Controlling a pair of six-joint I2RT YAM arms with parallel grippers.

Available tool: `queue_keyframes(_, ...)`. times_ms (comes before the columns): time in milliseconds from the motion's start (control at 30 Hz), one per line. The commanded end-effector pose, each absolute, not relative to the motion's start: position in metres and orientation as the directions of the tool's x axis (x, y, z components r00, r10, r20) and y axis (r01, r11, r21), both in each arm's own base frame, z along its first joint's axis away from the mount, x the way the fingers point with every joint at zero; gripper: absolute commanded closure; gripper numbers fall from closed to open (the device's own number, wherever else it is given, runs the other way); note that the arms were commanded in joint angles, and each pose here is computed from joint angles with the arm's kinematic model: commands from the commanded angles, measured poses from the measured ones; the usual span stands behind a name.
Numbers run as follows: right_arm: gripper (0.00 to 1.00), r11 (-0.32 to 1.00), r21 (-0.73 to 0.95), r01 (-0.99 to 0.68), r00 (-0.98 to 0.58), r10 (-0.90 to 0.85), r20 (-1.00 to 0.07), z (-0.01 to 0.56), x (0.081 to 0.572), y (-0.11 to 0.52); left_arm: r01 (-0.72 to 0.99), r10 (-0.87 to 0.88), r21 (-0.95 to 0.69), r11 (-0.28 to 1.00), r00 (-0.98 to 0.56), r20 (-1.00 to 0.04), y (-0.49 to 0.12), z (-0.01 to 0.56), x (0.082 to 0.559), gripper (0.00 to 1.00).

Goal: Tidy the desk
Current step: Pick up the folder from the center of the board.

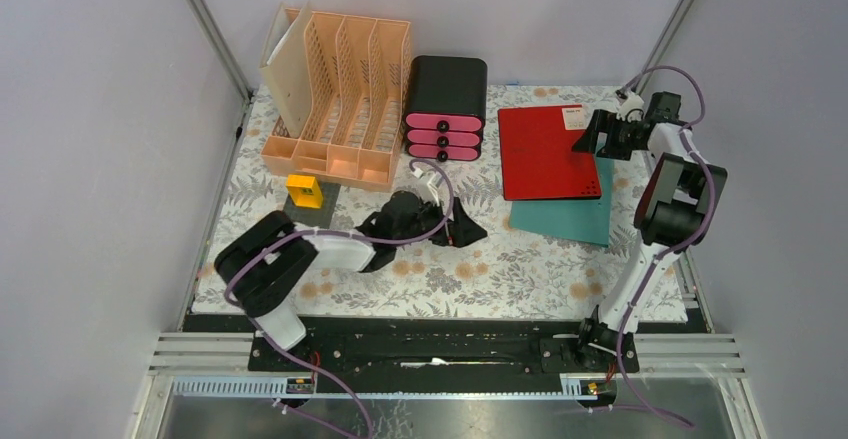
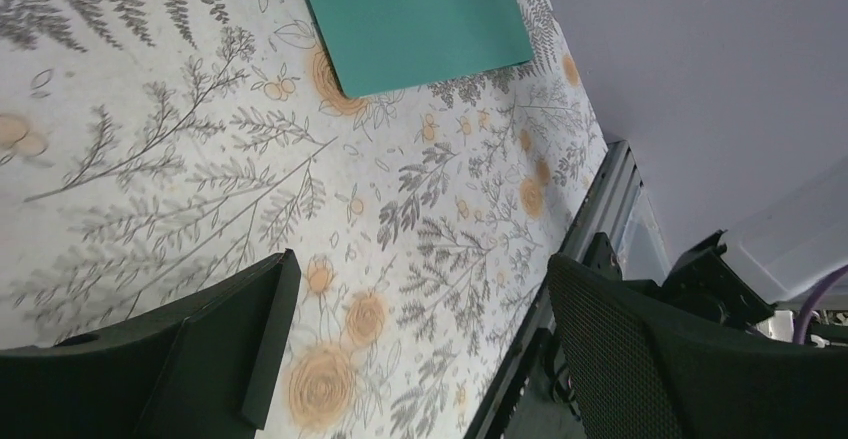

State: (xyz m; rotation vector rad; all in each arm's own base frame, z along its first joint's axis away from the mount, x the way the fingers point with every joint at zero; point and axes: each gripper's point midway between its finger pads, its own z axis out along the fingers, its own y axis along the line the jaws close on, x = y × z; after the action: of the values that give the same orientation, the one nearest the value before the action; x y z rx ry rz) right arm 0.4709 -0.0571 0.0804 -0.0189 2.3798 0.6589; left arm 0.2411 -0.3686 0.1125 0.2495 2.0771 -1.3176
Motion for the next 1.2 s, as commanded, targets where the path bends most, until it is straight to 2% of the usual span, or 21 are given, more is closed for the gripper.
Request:
queue_keyframes(0, 0.00, 0.854, 0.483, -0.193, -0.769, 0.174, -0.616, 0.088, 0.501, -0.062, 0.507, -0.232, -0.751, 0.422, -0.741, -0.630, -0.399, 0.127, 0.261, 0.01)
queue_keyframes(233, 0.00, 0.852, 0.497, -0.167, -0.772, 0.201, -0.603, 0.069, 0.537, -0.075, 0.468, -0.236, -0.768, 0.437, -0.765, -0.600, -0.424, 0.103, 0.282, 0.01)
queue_keyframes(467, 0.00, 0.794, 0.583, -0.174, -0.780, 0.250, -0.573, 0.054, 0.554, -0.068, 0.435, -0.239, -0.759, 0.485, -0.769, -0.593, -0.440, 0.085, 0.303, 0.01)
queue_keyframes(633, 0.00, 0.783, 0.597, -0.175, -0.784, 0.256, -0.565, 0.044, 0.559, -0.067, 0.379, -0.257, -0.747, 0.546, -0.773, -0.580, -0.446, 0.070, 0.323, 0.01)
queue_keyframes(967, 0.00, 0.742, 0.650, -0.162, -0.804, 0.283, -0.523, 0.035, 0.562, -0.064, 0.321, -0.287, -0.747, 0.582, -0.779, -0.558, -0.465, 0.057, 0.351, 0.01)
queue_keyframes(1167, 0.03, 0.708, 0.694, -0.130, -0.825, 0.312, -0.472, 0.027, 0.559, -0.061, 0.292, -0.278, -0.735, 0.612, -0.791, -0.545, -0.470, 0.040, 0.358, 0.02)
